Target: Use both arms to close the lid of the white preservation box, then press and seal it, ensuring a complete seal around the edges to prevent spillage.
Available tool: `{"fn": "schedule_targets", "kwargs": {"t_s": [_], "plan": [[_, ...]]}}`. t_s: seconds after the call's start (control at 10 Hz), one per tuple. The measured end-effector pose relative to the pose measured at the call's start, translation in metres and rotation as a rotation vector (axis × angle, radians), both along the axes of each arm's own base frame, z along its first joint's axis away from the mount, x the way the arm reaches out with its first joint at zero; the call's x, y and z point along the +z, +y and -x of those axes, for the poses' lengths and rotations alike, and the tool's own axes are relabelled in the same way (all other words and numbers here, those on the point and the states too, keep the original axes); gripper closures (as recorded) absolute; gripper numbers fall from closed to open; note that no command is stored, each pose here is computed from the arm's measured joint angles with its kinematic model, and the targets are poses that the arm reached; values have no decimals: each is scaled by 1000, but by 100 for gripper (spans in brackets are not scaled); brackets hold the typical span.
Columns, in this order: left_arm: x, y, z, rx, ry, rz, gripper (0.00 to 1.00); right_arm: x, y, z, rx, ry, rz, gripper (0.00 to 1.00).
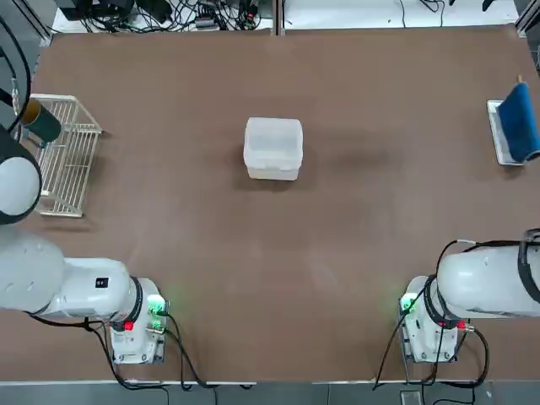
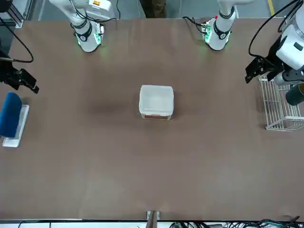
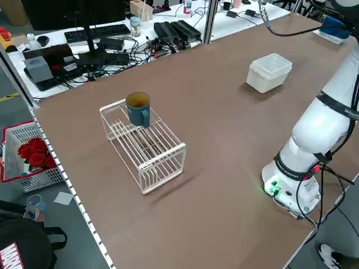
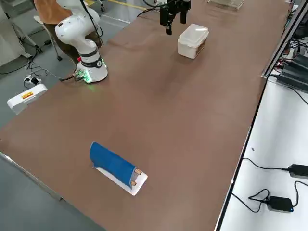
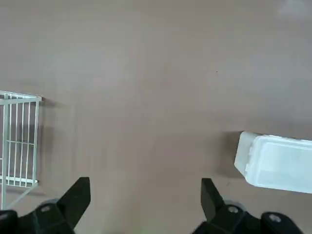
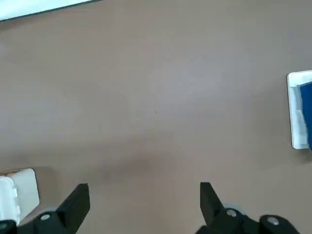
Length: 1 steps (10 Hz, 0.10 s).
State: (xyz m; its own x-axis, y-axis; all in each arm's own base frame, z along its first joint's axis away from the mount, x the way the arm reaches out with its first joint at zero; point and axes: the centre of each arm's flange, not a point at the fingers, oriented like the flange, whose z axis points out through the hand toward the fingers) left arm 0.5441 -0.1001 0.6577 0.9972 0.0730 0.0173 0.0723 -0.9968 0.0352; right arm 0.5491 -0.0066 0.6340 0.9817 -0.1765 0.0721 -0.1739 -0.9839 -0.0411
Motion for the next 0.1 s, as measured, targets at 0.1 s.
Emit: {"fn": "schedule_targets", "kwargs": {"t_s": [0.1], "plan": [[0, 0, 0, 0, 0, 0, 0, 0, 0, 0, 2, 0, 0, 0]]}}
